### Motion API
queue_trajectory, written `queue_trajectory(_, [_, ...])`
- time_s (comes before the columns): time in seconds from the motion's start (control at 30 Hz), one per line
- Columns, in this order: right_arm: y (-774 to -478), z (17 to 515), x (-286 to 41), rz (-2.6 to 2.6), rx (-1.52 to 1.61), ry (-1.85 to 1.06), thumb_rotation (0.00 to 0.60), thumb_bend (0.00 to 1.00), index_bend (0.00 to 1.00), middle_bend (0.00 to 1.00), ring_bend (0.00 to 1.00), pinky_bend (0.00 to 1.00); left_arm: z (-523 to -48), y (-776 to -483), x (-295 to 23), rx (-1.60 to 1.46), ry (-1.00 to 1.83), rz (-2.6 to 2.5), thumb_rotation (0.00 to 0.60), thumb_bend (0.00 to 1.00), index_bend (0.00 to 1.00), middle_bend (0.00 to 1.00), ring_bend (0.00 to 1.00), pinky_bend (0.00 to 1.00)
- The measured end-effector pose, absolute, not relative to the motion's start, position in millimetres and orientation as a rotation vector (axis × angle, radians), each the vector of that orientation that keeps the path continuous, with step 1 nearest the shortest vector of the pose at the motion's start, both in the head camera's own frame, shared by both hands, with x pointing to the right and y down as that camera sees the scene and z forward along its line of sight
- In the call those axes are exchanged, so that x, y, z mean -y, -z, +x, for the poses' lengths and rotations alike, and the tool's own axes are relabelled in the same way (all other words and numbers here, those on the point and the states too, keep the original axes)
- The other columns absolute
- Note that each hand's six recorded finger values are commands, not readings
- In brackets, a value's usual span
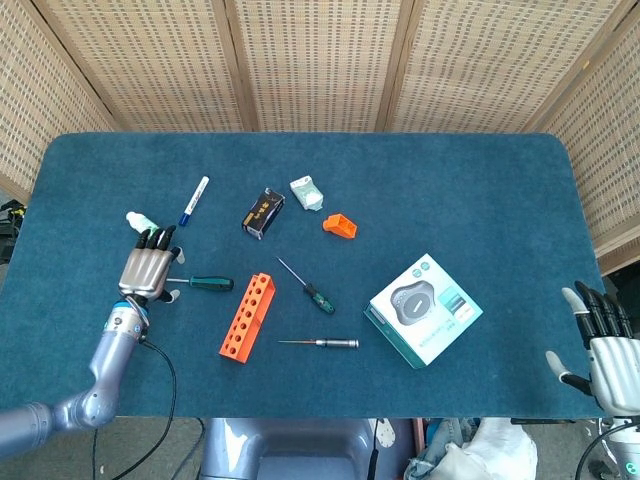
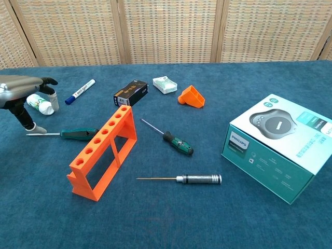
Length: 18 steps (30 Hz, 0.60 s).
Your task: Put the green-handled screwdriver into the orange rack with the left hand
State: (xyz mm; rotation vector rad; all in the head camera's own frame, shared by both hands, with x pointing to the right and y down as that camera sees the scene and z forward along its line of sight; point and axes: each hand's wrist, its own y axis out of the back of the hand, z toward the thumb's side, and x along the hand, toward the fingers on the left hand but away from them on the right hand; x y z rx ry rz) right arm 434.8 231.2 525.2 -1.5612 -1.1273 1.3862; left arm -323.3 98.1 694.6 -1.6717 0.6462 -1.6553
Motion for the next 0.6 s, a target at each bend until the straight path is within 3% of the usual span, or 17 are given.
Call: queue_trajectory(0.6, [-525.3,437.0,-231.0,-1.569,1.14,-1.386,0.6,0.26,0.0,0.0,0.0,0.0,-298.8,-715.4,-103.0,-0.645,1.678,-1.694,0.6,0.21,0.43,0.0,0.0,0.0])
